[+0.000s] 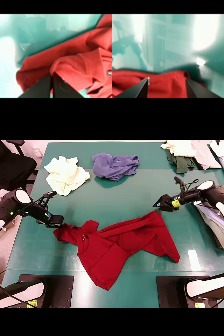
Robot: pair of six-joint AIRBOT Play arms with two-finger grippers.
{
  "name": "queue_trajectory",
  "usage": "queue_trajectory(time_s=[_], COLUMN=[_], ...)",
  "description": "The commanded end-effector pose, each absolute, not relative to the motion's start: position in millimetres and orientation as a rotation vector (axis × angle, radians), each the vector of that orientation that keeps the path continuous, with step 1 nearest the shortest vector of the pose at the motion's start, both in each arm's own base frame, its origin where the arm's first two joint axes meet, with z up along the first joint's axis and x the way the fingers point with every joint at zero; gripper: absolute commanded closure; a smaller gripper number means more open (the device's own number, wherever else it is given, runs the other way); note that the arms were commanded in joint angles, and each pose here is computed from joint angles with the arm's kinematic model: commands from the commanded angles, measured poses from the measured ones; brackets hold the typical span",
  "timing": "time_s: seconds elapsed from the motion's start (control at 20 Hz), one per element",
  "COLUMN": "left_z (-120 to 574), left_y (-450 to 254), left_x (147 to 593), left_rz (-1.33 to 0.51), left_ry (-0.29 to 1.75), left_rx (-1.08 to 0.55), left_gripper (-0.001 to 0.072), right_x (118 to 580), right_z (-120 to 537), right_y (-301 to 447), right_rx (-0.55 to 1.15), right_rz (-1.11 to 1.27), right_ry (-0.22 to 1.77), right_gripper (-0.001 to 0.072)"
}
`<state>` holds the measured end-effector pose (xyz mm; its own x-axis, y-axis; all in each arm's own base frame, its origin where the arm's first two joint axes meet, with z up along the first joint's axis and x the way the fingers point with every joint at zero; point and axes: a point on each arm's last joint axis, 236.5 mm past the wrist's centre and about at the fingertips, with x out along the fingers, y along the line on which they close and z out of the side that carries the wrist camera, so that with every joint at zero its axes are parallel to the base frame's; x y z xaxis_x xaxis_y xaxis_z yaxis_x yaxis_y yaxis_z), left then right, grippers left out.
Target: Fold the shirts.
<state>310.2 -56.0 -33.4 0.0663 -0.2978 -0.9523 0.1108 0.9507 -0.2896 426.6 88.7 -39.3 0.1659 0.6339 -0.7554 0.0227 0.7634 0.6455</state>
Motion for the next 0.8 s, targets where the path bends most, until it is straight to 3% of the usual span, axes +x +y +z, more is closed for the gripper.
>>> queue_trajectory(time_s=[0.0, 0.3, 0.5, 0.65, 0.7, 0.75], left_z=[-33, -33, -33, -33, -33, -33], left_y=[-55, -55, -55, -55, -54, -54], left_x=[312, 312, 315, 318, 318, 318], left_rz=[-0.308, -0.307, -0.303, -0.299, -0.299, -0.299], left_ry=[1.469, 1.468, 1.454, 1.444, 1.444, 1.444], left_rx=[-0.154, -0.154, -0.154, -0.153, -0.153, -0.153], left_gripper=[0.0683, 0.0683, 0.0683, 0.0683, 0.0683, 0.0683], right_x=[443, 417, 399, 393, 392, 392], right_z=[-32, -70, -69, -68, -67, -67], right_y=[86, 99, 122, 131, 132, 132], right_rx=[0.587, 0.630, 0.591, 0.562, 0.556, 0.556], right_rz=[0.462, 0.512, 0.592, 0.631, 0.639, 0.640], right_ry=[1.314, 1.484, 1.547, 1.559, 1.559, 1.560], right_gripper=[0.0198, 0.0210, 0.0383, 0.0639, 0.0691, 0.0692])
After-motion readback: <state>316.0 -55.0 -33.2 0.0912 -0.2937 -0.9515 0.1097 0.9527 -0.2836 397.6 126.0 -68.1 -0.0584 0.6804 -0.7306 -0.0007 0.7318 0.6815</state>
